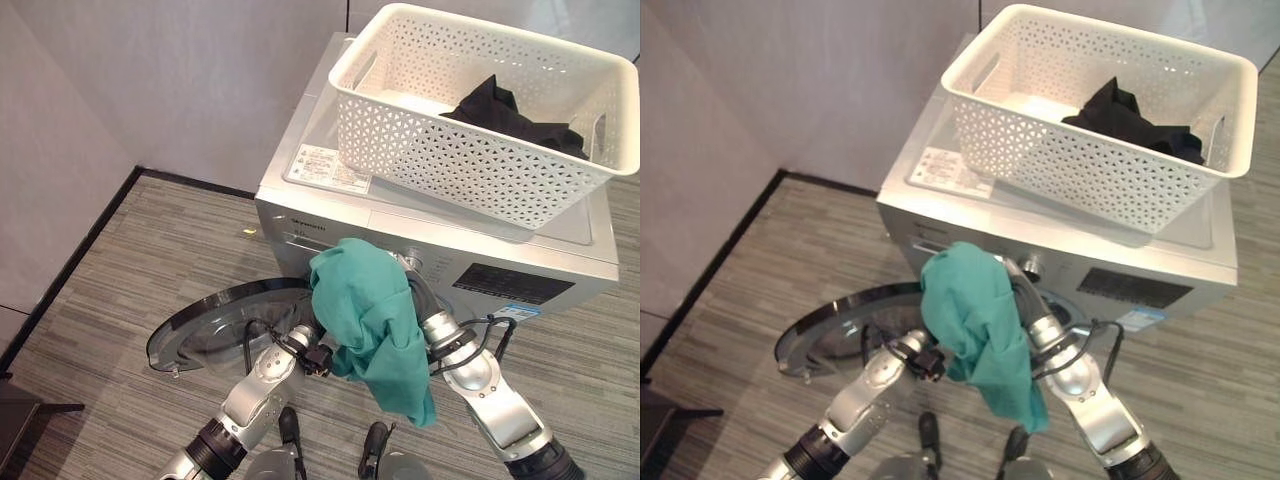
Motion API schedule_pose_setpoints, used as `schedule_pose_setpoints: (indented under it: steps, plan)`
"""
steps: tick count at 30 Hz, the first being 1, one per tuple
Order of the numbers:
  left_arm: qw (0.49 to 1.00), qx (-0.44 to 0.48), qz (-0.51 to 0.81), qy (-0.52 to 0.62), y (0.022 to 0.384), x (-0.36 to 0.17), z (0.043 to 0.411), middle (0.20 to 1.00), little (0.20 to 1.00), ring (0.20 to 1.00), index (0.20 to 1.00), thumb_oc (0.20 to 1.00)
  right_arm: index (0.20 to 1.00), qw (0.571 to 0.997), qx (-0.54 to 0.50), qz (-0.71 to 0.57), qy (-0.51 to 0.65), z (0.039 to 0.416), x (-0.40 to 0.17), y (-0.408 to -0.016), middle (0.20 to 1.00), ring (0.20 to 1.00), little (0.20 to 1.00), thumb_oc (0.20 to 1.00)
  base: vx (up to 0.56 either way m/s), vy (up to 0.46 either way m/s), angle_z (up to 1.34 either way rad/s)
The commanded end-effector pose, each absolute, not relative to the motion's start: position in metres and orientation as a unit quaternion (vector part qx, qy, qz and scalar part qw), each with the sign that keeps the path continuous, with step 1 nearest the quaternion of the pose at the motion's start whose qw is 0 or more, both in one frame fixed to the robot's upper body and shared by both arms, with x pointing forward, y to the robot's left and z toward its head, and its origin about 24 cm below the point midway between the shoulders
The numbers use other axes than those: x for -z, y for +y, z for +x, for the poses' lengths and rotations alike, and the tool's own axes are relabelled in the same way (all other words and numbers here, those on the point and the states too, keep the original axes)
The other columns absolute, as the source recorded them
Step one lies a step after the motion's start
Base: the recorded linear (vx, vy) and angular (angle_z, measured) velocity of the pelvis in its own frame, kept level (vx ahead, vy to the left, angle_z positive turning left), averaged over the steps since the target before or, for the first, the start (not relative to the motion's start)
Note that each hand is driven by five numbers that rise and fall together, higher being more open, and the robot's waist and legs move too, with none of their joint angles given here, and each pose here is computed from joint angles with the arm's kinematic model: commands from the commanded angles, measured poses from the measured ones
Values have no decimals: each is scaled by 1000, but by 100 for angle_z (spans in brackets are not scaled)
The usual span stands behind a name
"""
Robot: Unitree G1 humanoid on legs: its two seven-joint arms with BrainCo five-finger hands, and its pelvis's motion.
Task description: Grab the laundry basket,head to the washer,open it,put in the laundry and shut it.
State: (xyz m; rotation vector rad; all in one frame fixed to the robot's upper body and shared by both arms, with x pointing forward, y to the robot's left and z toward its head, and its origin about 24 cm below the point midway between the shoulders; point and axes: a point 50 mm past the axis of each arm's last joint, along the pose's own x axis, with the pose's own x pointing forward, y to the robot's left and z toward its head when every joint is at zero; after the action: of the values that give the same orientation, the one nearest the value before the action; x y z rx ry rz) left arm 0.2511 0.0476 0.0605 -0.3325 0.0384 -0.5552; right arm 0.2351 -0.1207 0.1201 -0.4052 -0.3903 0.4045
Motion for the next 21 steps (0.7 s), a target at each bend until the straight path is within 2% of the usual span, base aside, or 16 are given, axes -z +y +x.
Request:
schedule_pose_setpoints:
  steps: [1,11,12,13,14,15,21]
  plan:
    - [940,250,-215,-84,47,-106,277,200,200,200,200,200,200,928,-227,-171,-242,223,-132,-111,200,200,200,200,11,11,8]
    - [946,213,-219,-107,55,-111,282,200,200,200,200,200,200,928,-230,-188,-224,224,-121,-110,200,200,200,200,1,-1,1]
    - [947,210,-218,-109,56,-111,282,200,200,200,200,200,410,930,-228,-190,-219,225,-119,-111,410,410,410,410,0,0,0]
    - [947,208,-218,-110,57,-111,282,200,200,200,200,200,555,930,-228,-192,-215,224,-116,-112,555,555,555,555,0,0,0]
    - [947,207,-219,-111,57,-111,281,200,200,200,200,200,944,930,-227,-194,-212,225,-115,-113,944,944,944,944,0,0,0]
    - [947,207,-220,-112,57,-111,281,200,200,200,200,200,1000,932,-226,-193,-207,224,-113,-114,1000,1000,1000,1000,0,0,0]
    - [949,199,-221,-107,61,-107,279,200,200,200,200,200,1000,940,-218,-168,-200,224,-110,-116,1000,1000,1000,1000,0,0,0]
